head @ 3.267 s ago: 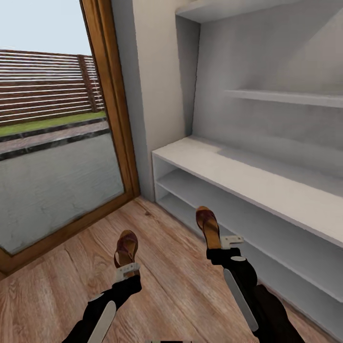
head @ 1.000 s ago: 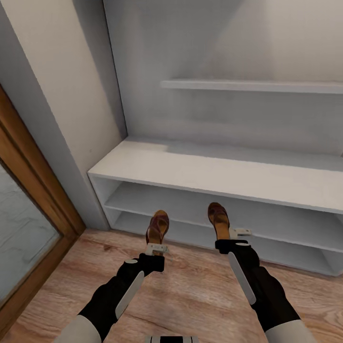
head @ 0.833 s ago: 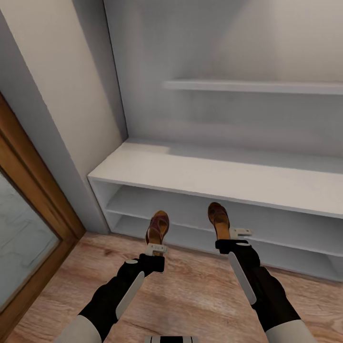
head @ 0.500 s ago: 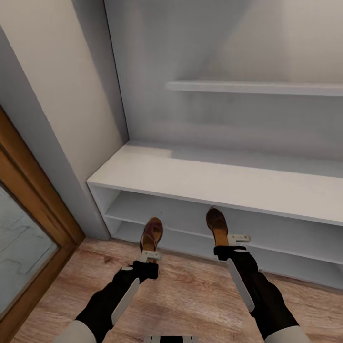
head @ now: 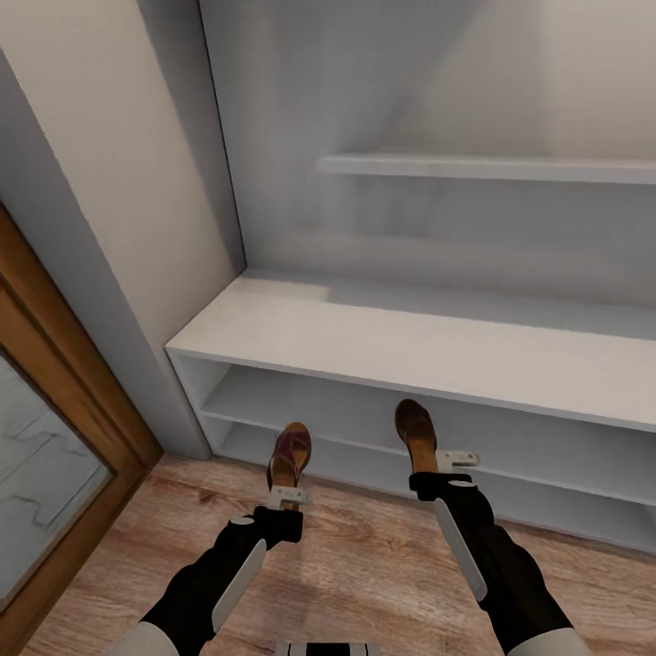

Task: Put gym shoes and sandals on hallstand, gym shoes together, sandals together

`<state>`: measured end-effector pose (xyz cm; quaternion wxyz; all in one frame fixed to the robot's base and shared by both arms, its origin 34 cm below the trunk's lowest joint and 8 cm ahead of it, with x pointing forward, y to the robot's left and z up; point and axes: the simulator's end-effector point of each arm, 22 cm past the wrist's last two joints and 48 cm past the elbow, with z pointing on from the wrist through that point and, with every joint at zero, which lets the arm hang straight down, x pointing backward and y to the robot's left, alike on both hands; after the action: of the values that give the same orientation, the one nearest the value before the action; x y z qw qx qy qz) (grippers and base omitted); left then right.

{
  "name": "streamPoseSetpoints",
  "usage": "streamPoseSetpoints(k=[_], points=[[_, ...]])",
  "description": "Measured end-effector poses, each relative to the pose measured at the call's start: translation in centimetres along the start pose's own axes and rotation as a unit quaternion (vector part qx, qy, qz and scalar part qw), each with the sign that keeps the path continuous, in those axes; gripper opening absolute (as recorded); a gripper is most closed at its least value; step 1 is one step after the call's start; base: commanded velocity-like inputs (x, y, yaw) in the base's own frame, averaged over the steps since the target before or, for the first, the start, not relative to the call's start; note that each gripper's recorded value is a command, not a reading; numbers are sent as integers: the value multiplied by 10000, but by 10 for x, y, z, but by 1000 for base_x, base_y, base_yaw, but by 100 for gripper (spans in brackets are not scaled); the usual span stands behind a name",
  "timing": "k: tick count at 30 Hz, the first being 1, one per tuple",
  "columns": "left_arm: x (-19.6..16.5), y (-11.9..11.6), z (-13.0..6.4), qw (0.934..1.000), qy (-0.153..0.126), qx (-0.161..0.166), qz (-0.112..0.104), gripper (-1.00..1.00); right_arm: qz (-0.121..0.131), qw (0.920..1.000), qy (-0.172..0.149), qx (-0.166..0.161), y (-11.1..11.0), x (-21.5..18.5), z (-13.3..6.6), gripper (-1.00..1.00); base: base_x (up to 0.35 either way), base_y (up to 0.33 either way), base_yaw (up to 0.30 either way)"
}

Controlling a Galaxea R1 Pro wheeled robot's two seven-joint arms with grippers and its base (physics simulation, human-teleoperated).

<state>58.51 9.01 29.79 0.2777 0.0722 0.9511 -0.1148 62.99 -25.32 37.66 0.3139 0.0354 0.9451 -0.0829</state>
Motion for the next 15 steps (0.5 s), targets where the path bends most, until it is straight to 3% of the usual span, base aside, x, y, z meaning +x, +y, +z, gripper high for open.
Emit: streamPoseSetpoints(k=[15], points=[[-53, -22, -14, 9989, -378, 206, 187, -100, 96, 9992, -384, -73, 4, -56, -23, -100, 0, 0, 0]])
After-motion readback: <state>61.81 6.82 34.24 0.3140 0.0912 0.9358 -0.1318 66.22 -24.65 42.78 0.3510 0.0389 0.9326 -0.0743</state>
